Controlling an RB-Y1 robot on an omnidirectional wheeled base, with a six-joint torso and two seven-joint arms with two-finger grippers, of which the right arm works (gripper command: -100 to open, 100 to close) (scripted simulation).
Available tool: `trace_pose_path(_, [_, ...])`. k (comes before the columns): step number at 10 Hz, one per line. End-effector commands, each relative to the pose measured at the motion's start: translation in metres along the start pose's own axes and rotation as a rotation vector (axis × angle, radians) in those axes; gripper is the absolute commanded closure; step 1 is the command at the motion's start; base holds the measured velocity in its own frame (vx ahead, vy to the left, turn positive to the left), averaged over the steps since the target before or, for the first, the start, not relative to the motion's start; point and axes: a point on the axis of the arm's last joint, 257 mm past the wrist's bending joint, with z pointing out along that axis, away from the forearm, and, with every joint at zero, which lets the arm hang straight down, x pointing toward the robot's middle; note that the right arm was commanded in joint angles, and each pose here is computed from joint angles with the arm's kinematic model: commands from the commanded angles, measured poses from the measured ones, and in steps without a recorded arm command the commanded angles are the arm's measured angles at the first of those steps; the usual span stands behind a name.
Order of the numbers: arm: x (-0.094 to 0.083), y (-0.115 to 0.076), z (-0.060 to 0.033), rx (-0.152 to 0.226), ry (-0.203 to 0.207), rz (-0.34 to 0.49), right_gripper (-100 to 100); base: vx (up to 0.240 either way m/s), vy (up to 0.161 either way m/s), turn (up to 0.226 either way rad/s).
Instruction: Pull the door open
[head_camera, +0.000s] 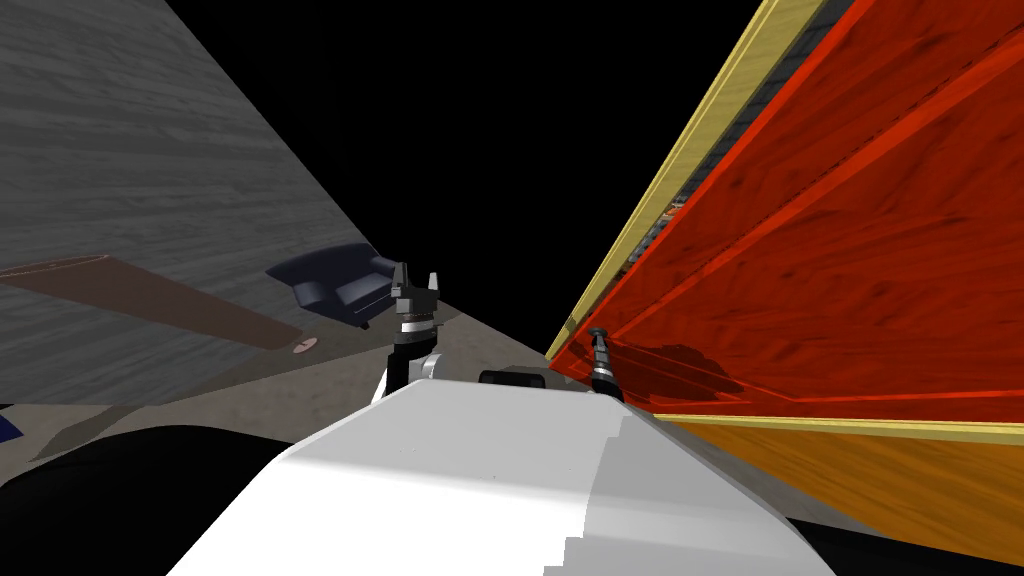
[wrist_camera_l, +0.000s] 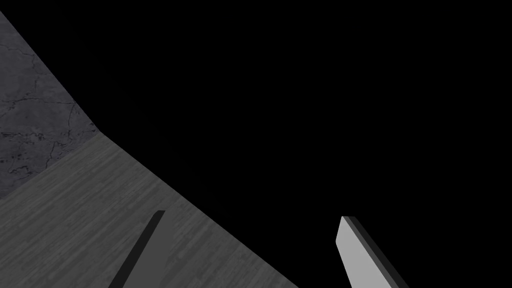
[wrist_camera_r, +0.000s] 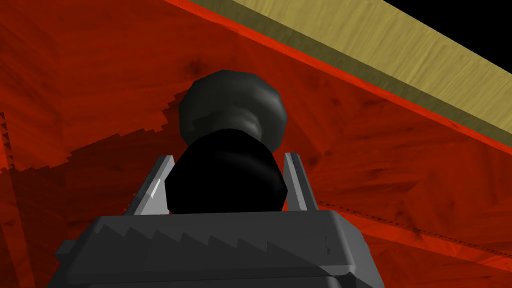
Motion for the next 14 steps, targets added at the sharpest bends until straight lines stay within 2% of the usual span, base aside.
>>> trace_pose_path(1, [0.0052, 0.0033, 0.0012, -0.005, 0.004, 0.062, 100, -0.033, 0.002, 0.038])
trace_pose_path(8, [0.0060, 0.0038, 0.0023, -0.004, 0.001, 0.205, 100, -0.029, -0.004, 0.025])
trace_pose_path(9, [0.0062, 0.0040, 0.0027, -0.003, -0.001, 0.249, 100, -0.033, -0.002, 0.032])
trace_pose_path(10, [0.0062, 0.0040, 0.0027, -0.003, -0.001, 0.252, 100, -0.026, -0.005, 0.026])
trace_pose_path(14, [0.0070, 0.0045, 0.0039, -0.003, -0.005, 0.385, 100, -0.041, -0.003, 0.035])
